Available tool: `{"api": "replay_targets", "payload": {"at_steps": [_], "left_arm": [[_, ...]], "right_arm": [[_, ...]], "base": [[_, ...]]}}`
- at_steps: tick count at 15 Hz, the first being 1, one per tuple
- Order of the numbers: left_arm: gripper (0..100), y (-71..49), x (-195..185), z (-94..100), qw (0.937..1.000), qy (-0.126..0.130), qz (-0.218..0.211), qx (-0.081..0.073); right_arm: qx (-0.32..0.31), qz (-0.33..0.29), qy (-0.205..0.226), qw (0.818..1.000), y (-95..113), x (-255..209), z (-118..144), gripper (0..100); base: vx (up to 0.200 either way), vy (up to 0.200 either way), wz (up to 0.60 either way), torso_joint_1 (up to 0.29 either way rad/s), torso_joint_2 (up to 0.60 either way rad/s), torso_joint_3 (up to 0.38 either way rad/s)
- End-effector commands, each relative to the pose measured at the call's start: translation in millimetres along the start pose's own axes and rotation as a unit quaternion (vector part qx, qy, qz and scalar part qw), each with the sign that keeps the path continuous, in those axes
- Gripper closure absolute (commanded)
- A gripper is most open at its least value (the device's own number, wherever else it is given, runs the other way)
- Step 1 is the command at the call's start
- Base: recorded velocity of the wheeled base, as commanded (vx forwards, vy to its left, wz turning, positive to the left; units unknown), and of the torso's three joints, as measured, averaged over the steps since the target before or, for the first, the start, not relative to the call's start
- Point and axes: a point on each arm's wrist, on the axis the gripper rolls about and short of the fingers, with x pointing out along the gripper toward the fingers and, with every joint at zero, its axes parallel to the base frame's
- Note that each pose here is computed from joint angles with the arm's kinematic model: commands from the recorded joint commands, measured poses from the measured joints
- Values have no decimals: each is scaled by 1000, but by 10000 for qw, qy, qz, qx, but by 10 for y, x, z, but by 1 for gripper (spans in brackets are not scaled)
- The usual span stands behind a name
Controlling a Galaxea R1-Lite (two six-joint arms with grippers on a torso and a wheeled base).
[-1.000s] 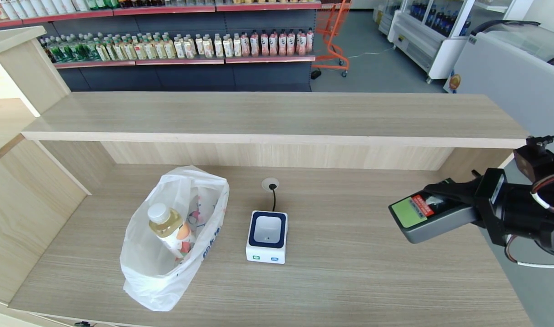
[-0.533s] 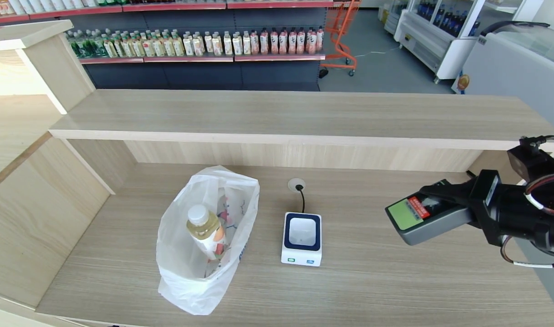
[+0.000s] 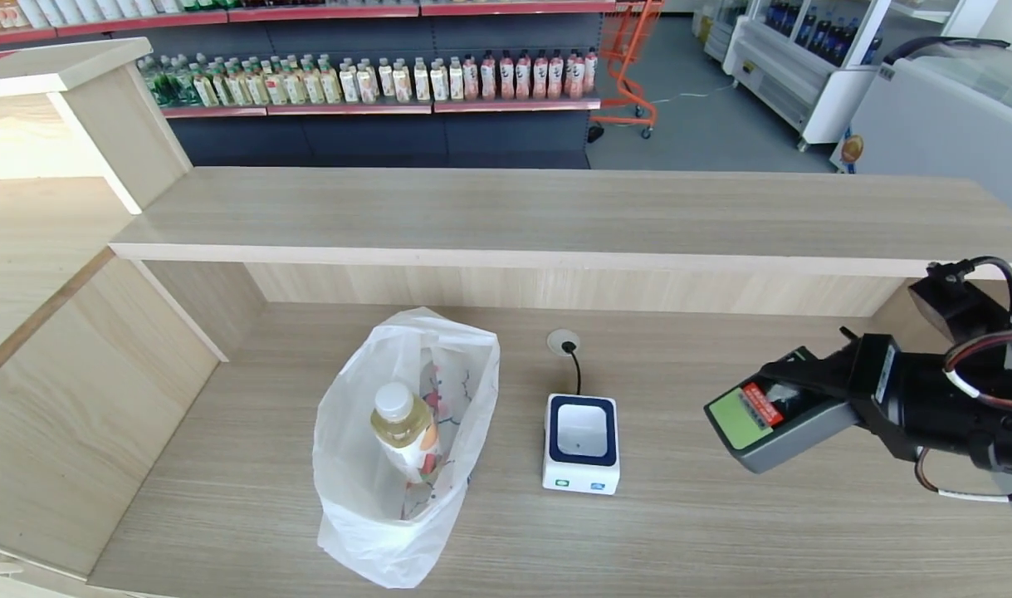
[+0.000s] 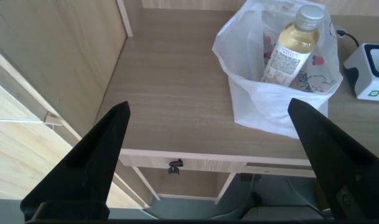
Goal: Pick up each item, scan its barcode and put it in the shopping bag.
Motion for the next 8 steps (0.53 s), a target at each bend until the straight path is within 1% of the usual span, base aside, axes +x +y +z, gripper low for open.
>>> {"api": "replay_targets", "payload": {"at_steps": [1,3,6,8], "left_arm": [[0,0,0,0,10000,-2,2,2],[0,0,0,0,10000,-2,2,-6],[0,0,0,0,10000,-2,2,-6],[0,0,0,0,10000,-2,2,2]], "right_arm": [[-325,-291,271,9987,-95,170,-37,100],[-718,-409,584,9949,-100,417,-119,100],[-1039,-220,615,9924,0,802,-195,100],[-1178,-78,734,9903,51,1084,-298,100]], "base": [[0,0,0,0,0,0],[0,0,0,0,0,0],[0,0,0,0,0,0],[0,0,0,0,0,0]]}}
